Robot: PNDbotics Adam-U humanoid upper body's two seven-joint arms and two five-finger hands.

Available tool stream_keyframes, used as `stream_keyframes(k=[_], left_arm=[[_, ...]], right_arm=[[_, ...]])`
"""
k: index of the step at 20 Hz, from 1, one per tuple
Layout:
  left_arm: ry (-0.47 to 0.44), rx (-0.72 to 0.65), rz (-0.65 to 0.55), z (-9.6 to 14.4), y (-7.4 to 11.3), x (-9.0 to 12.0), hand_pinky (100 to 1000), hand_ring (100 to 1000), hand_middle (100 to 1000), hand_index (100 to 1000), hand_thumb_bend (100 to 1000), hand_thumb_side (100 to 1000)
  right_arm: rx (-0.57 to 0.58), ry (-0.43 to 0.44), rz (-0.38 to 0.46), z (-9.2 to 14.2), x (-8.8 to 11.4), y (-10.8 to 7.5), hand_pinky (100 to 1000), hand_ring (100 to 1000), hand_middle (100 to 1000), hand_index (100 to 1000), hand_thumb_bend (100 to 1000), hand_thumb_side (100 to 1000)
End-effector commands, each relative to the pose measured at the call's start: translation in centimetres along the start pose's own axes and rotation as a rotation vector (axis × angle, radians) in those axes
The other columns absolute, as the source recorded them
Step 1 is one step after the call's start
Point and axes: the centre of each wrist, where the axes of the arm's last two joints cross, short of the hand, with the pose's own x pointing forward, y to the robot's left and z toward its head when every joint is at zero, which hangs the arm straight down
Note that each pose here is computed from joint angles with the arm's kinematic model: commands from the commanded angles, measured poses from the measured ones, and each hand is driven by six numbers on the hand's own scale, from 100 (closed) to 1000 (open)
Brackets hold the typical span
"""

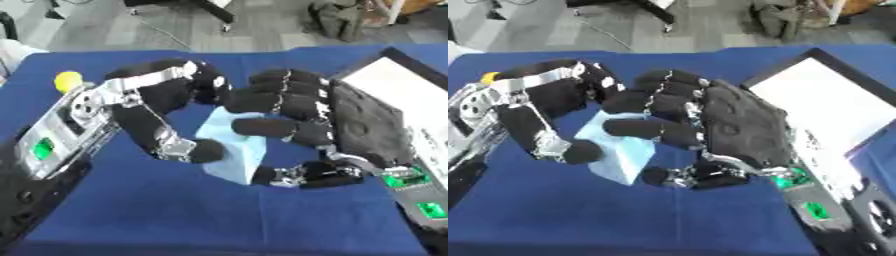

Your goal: Pick up the objects with one hand, pass them to the other hand, and then place them into the box on the other side of the table.

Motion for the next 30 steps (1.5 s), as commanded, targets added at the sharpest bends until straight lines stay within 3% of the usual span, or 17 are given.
stream_keyframes(k=[1, 6, 11, 14, 16, 19, 22, 30], left_arm=[[-0.016, -0.021, -0.024, -0.33, 0.19, 0.92, 731, 474, 378, 405, 100, 284], [-0.018, -0.037, -0.020, -0.67, -0.03, 0.99, 731, 474, 379, 405, 100, 283], [-0.022, -0.046, -0.015, -0.97, -0.28, 1.29, 731, 477, 382, 408, 100, 282], [-0.022, -0.051, -0.014, -1.12, -0.37, 1.45, 731, 481, 385, 410, 100, 281], [-0.020, -0.054, -0.013, -1.18, -0.39, 1.48, 731, 482, 386, 411, 100, 281], [-0.013, -0.053, -0.013, -1.18, -0.37, 1.36, 733, 487, 391, 414, 100, 280], [-0.008, -0.052, -0.015, -1.14, -0.33, 1.22, 734, 494, 399, 422, 100, 279], [-0.003, -0.065, -0.020, -1.00, -0.15, 0.59, 757, 559, 502, 527, 100, 279]], right_arm=[[-0.034, -0.009, 0.039, -0.68, 0.03, -0.70, 792, 776, 815, 897, 457, 100], [-0.054, 0.011, 0.064, -0.80, 0.14, -0.56, 761, 743, 787, 873, 440, 100], [-0.089, 0.043, 0.081, -0.88, 0.25, -0.42, 721, 688, 732, 764, 396, 100], [-0.124, 0.064, 0.083, -0.94, 0.33, -0.33, 703, 644, 676, 633, 334, 100], [-0.141, 0.064, 0.083, -1.00, 0.38, -0.27, 703, 634, 668, 608, 315, 100], [-0.164, 0.054, 0.074, -0.98, 0.46, -0.18, 700, 619, 654, 551, 175, 100], [-0.179, 0.049, 0.063, -0.84, 0.48, -0.16, 696, 614, 652, 506, 141, 100], [-0.198, 0.041, 0.033, -0.49, 0.46, -0.19, 693, 615, 655, 387, 179, 100]])
